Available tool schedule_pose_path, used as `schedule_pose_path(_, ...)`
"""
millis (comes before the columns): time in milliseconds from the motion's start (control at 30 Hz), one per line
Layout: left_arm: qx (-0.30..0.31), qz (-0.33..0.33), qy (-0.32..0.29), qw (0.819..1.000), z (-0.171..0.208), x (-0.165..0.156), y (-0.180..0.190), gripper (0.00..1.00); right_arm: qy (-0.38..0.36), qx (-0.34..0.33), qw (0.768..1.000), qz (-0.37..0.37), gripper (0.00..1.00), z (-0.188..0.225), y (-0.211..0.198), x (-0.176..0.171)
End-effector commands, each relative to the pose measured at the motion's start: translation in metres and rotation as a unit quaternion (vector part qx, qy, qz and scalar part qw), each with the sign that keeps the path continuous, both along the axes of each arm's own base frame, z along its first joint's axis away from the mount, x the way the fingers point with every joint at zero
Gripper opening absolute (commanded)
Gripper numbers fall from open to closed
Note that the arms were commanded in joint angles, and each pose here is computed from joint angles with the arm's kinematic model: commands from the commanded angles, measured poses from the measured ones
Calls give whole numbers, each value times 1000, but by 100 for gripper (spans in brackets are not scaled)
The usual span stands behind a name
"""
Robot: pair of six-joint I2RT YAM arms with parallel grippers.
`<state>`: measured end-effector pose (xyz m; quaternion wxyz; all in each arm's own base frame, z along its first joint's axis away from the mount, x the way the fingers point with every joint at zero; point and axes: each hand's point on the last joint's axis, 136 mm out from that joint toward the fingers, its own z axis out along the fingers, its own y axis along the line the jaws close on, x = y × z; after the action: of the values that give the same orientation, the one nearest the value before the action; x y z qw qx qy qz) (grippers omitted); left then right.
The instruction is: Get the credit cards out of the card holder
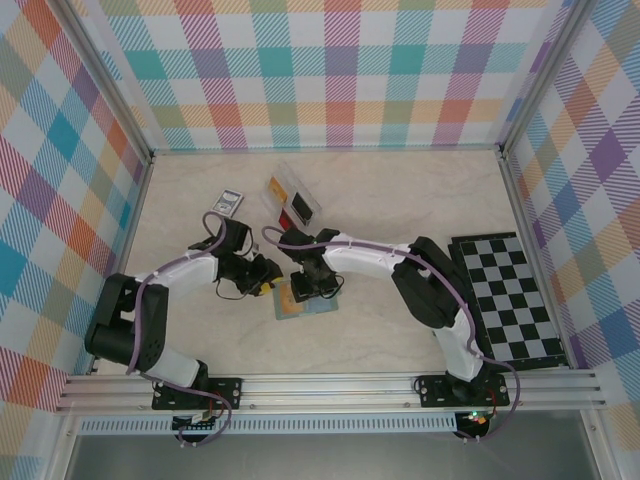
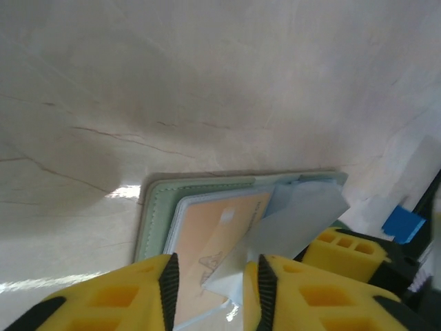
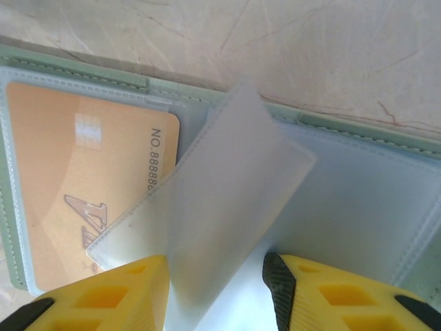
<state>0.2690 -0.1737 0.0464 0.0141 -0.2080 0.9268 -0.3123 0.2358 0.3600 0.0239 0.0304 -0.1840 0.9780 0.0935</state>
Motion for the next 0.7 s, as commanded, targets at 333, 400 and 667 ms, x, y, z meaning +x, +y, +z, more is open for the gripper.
schedule_pose_path(333, 57, -19, 66, 996, -40, -24, 7, 21, -26, -42, 996, -73, 47, -3, -26, 11)
schedule_pose_path(400, 66, -21, 73, 995, -44, -26, 10, 21, -35, -38, 995, -82, 47, 3, -29, 14)
schedule_pose_path(667, 71, -26, 70, 995, -41, -24, 10, 21, -82, -53, 983, -157, 50, 29, -66, 27)
